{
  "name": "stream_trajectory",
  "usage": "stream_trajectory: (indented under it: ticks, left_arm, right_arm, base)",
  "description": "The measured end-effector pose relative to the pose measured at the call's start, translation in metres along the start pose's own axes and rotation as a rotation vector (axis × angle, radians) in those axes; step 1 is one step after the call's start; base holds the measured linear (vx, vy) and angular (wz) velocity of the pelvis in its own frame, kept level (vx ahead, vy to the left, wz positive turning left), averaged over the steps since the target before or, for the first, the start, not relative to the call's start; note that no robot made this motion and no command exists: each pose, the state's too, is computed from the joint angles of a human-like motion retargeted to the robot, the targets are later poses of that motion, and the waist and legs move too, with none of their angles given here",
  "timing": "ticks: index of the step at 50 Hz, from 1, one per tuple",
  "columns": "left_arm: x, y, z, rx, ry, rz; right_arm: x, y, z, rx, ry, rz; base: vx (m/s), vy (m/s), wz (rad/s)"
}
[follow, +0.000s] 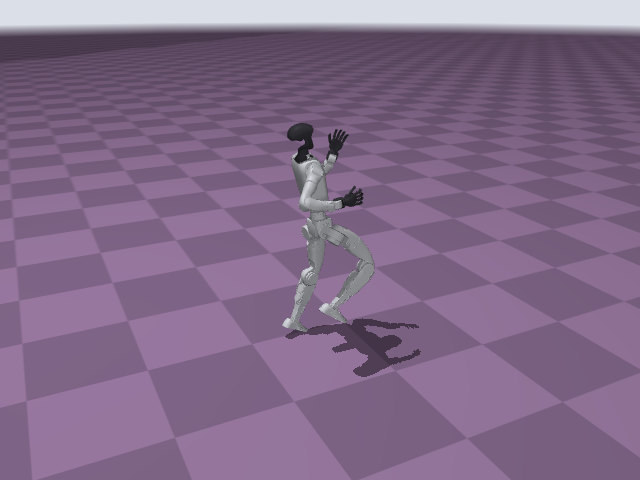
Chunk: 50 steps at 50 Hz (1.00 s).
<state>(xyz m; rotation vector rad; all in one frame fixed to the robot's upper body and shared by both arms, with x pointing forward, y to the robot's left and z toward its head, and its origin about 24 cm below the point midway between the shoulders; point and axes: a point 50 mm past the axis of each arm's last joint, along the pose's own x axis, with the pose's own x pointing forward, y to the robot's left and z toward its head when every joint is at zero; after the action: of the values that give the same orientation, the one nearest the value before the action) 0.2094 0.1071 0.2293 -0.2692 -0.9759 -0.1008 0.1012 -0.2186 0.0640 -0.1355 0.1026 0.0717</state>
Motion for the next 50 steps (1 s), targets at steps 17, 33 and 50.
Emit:
stream_trajectory:
  ticks: [17,33,50]
  left_arm:
    - [-0.193,0.124,0.023,0.339,1.079,0.243]
    - [-0.034,0.041,-0.077,0.221,0.373,0.139]
    - [-0.056,0.049,-0.022,-0.156,0.363,0.188]
  right_arm:
    - [0.102,0.051,0.174,0.366,-0.983,0.036]
    - [0.070,0.022,-0.001,0.082,-0.211,-0.221]
    - [0.062,-0.015,-0.081,0.033,0.227,-0.190]
  base:
    - [0.13,-0.05,-0.44]
    - [0.03,0.09,0.31]
    - [0.14,-0.08,-0.06]
